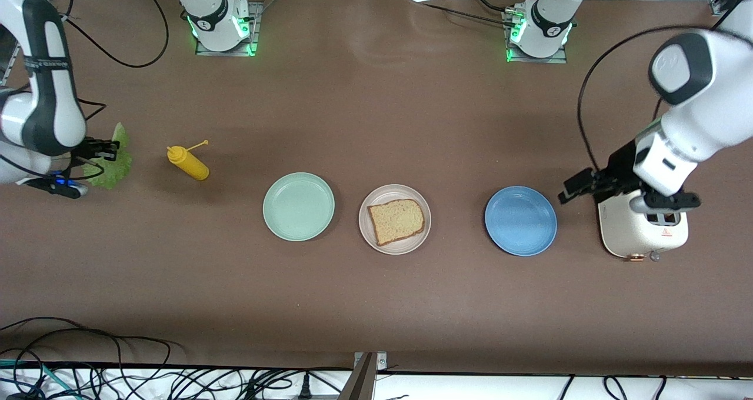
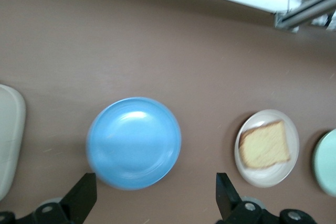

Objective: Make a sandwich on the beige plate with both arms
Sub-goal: 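Carry the lettuce with the right gripper over the toast on the beige plate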

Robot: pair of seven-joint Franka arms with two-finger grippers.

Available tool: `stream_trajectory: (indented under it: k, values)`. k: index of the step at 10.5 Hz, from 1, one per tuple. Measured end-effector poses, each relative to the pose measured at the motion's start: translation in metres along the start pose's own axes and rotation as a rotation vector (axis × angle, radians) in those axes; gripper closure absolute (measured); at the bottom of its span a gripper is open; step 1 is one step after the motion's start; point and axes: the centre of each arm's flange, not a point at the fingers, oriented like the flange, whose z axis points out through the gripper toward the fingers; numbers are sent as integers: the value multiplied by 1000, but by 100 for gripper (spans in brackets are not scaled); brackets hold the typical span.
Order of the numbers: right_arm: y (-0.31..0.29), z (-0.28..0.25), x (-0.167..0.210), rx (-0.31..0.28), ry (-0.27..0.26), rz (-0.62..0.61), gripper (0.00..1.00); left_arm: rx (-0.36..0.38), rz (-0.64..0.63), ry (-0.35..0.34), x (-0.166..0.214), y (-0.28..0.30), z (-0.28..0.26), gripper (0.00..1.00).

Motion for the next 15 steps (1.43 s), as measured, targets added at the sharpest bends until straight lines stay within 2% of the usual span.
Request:
stream_trajectory:
  k: [2,3,4,5,6,9,11,13,15]
  values:
    - [-36,-50,-12,7,28,-62,93,124,49,-40,-26,-7,-51,0]
    - [-57,-69,-18,40,47,-94,93,176,55,-61,-36,-13,-73,0]
    - [-74,-85,-24,99,63,-122,93,213,52,-86,-44,-19,-92,0]
    - [-90,-97,-28,154,79,-151,93,233,44,-110,-49,-22,-107,0]
    - [-108,-106,-33,185,94,-185,93,239,32,-126,-52,-27,-119,0]
    - [-190,-123,-49,202,198,-323,93,240,-2,-141,-52,-42,-134,0]
    - [-254,-130,-67,205,293,-421,93,240,-3,-143,-52,-42,-133,0]
    - [-334,-123,-90,183,387,-534,93,241,-3,-153,-52,-42,-131,0]
    - [-409,-94,-104,150,454,-634,93,242,-6,-170,-54,-43,-130,0]
